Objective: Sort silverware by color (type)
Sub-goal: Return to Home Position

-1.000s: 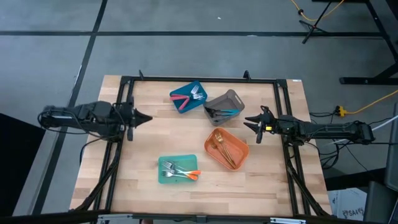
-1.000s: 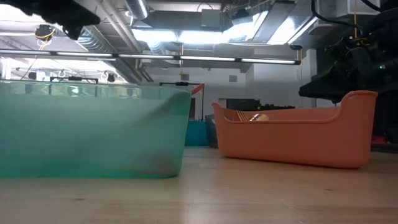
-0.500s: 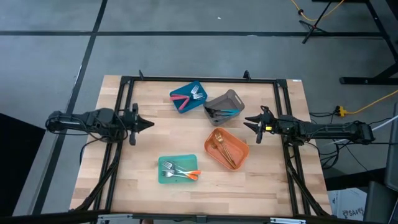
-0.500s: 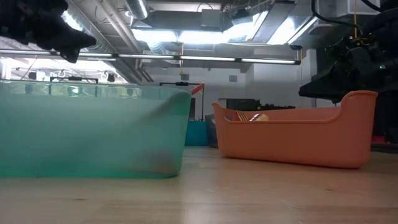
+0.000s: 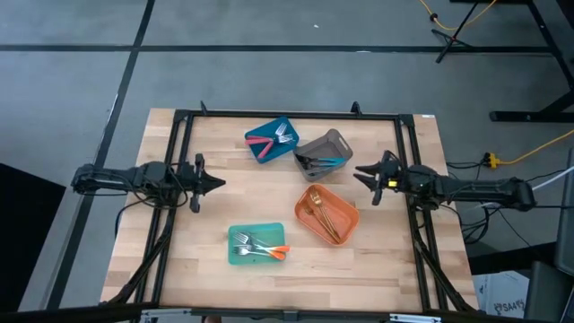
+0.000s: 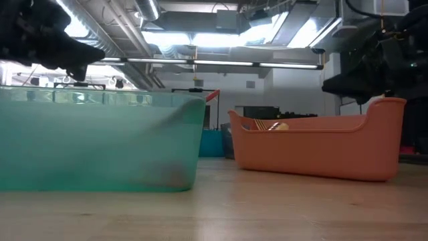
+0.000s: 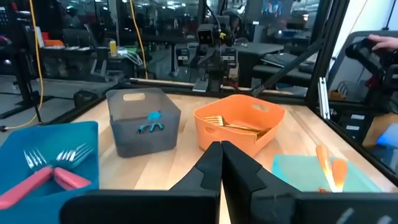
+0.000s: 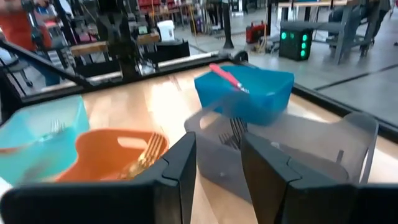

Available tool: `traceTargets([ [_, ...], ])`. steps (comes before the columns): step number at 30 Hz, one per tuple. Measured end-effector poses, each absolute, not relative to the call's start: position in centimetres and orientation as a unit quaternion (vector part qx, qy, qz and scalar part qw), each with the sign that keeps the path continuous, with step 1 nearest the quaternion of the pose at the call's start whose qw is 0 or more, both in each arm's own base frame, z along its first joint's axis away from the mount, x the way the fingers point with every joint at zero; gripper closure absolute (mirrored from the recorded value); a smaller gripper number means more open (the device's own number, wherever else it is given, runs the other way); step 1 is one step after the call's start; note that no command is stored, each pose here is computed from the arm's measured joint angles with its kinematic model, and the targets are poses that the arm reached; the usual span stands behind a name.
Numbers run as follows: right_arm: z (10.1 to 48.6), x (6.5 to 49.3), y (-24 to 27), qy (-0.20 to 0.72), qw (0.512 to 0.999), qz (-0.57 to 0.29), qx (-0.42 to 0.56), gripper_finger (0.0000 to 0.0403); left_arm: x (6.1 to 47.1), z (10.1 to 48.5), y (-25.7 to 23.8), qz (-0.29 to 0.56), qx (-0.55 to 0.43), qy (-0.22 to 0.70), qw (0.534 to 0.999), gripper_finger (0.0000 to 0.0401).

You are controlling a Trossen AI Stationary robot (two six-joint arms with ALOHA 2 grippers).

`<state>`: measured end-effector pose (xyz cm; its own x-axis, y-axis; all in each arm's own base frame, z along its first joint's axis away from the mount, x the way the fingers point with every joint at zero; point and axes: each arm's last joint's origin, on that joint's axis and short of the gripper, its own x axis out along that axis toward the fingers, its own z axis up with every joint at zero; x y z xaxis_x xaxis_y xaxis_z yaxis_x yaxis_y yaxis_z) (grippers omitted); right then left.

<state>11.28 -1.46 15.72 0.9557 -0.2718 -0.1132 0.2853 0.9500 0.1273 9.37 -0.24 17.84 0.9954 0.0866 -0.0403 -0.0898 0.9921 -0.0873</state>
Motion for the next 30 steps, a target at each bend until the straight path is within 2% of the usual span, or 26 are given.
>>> traceTargets([
  [16,17.5,10.1,-1.4,-0.052,0.987,-0.134,0.077,0.0286,9.8,16.9,-0.4,0.026,-0.031,-0.016,0.999,0.0401],
  [30,18.0,9.5,-1.3,-0.089,0.984,-0.131,0.079,0.0286,9.8,16.8,-0.4,0.026,-0.031,-0.012,0.999,0.0401],
])
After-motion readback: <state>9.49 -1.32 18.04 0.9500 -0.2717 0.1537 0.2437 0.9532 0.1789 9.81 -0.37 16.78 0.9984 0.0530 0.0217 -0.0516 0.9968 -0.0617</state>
